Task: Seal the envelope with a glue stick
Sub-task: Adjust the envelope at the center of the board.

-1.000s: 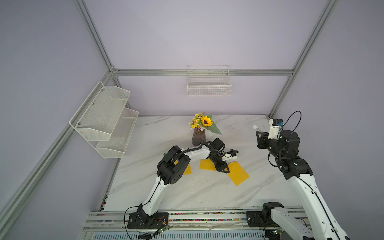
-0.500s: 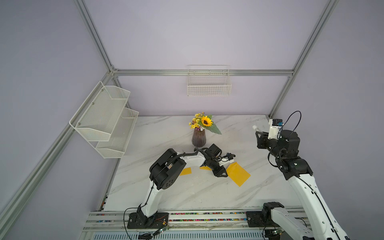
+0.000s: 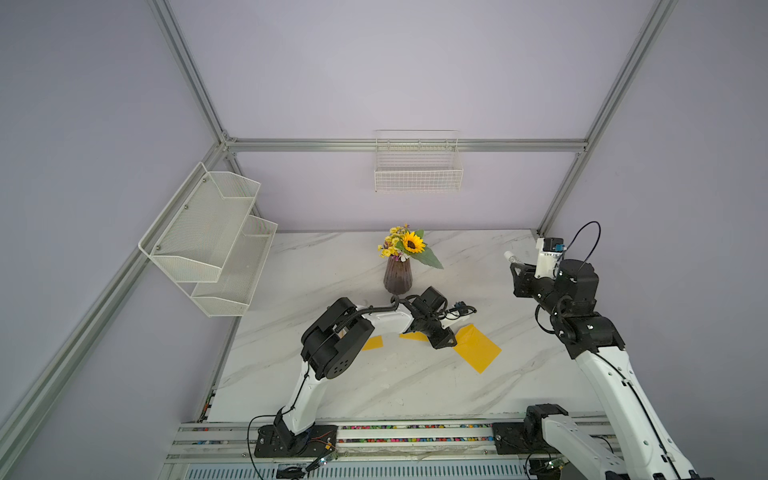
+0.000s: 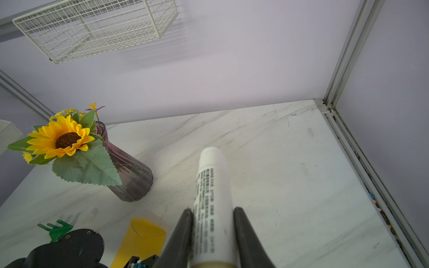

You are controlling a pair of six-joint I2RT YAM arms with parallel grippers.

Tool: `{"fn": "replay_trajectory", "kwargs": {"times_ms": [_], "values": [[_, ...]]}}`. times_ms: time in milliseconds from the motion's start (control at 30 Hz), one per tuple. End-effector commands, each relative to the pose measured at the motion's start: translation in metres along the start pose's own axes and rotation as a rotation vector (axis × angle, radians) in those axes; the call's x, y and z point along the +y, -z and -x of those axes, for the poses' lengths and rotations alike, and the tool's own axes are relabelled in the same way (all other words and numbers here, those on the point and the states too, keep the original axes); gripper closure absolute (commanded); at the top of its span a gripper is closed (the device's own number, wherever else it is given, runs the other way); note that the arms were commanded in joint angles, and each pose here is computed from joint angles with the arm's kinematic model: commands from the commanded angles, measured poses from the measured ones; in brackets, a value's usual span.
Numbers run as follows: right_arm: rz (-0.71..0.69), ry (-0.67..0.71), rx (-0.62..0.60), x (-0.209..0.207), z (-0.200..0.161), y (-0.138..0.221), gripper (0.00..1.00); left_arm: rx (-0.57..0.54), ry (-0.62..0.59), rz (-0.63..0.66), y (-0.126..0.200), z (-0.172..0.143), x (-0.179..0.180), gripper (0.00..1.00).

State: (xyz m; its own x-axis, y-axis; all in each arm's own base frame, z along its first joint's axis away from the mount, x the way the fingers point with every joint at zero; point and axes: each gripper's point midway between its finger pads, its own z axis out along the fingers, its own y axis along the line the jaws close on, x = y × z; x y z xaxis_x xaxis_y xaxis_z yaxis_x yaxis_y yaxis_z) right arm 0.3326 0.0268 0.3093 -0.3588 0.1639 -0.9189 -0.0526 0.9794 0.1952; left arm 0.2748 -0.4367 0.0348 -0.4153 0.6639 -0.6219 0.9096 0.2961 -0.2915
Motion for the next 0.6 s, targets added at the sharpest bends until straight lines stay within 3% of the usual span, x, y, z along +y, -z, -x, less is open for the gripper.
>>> {"fn": "replay_trajectory", "kwargs": {"times_ms": [0,267,467,567], "values": [[-0.003,0.01,-0.011,-0.001,0.002,0.002,1.0,-0.012,-0.001,0.006,-0.003,0.007,0.0,0.71],[0.009,0.007,-0.004,0.001,0.0,0.001,1.0,-0.006,-0.004,0.016,-0.012,0.01,-0.003,0.74],[0.016,-0.022,0.009,0.003,0.0,0.004,1.0,0.012,0.012,0.039,-0.014,0.004,-0.007,0.86],[0.028,-0.065,0.08,0.006,-0.008,0.003,1.0,0.016,0.052,0.055,-0.011,-0.001,-0.009,0.92]]}}
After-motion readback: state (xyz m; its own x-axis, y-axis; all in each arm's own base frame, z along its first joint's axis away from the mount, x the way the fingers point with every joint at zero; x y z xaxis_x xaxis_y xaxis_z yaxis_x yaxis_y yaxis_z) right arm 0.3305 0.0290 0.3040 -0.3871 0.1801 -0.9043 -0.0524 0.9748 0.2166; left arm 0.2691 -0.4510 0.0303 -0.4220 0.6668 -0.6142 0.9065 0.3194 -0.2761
